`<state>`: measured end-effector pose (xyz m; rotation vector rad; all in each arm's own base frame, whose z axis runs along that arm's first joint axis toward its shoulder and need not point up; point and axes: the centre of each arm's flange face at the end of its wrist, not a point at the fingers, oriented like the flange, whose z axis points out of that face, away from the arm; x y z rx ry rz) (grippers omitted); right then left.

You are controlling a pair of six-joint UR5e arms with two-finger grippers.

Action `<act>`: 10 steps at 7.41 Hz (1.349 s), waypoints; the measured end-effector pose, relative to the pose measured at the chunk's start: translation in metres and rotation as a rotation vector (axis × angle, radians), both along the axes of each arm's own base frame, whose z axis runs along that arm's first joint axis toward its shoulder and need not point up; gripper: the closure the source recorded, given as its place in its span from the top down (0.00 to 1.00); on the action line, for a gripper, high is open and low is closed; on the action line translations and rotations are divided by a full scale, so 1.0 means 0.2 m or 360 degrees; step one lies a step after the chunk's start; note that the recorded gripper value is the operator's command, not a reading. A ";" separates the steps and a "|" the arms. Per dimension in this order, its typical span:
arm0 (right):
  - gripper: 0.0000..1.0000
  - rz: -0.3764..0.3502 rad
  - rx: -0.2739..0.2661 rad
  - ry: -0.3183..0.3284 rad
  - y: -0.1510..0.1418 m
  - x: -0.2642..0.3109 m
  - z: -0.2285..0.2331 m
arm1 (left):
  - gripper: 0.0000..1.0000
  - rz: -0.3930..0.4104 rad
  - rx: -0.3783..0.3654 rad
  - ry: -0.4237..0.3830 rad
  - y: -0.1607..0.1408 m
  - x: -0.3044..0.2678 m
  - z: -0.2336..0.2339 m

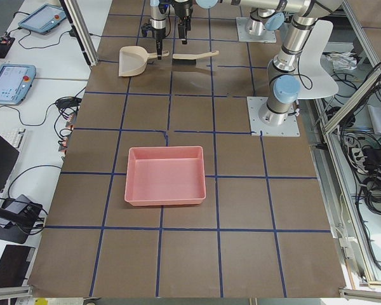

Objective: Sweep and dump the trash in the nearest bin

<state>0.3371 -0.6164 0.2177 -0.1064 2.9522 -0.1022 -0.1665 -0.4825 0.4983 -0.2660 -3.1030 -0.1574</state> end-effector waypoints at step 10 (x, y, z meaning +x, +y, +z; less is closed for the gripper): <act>1.00 -0.0230 -0.0138 -0.0021 -0.01 -0.46 0.91 | 1.00 0.0002 0.0001 0.0000 0.00 0.00 0.00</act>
